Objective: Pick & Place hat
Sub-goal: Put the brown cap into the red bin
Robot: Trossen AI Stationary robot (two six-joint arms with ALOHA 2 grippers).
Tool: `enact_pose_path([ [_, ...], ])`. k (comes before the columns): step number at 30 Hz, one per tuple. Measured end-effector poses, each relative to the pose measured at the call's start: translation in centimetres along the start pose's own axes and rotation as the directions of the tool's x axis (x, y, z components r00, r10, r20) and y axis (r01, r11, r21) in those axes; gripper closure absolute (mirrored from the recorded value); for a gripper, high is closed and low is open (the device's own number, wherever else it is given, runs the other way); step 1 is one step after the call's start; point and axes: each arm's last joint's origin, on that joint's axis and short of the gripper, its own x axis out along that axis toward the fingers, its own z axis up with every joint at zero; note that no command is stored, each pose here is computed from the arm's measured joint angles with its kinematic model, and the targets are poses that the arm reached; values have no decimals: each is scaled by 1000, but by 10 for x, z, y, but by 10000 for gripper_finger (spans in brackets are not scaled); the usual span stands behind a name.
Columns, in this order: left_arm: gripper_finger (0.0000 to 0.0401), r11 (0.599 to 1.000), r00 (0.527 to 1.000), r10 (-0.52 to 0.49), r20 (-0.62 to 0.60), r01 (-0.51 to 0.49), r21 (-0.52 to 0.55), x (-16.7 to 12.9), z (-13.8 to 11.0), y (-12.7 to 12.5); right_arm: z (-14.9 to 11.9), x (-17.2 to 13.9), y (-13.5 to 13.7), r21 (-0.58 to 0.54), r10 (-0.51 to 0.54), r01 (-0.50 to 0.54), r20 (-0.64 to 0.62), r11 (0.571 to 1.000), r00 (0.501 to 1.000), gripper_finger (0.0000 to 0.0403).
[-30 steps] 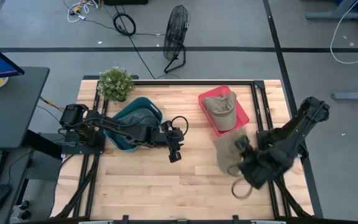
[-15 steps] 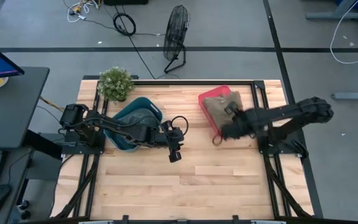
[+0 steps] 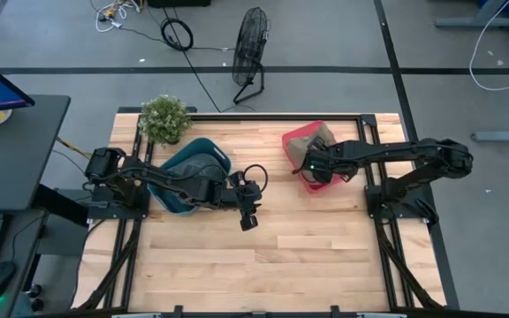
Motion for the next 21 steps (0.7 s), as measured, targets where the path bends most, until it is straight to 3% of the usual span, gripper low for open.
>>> enact_pose_path([
  [4,263,1000,1000,1,-2,-1,0,0,0,0,-1,6,4,138,46,-50,28,989,999,386],
  [9,263,1000,1000,0,-2,0,0,0,0,0,-1,8,4,325,50,-58,33,944,998,363],
  [17,263,1000,1000,1,4,-1,-4,-3,2,2,0,4,5,437,52,-58,26,898,998,321],
  [21,263,1000,999,-4,36,5,-18,-15,8,5,-2,-12,0,516,80,-92,45,852,996,312],
])
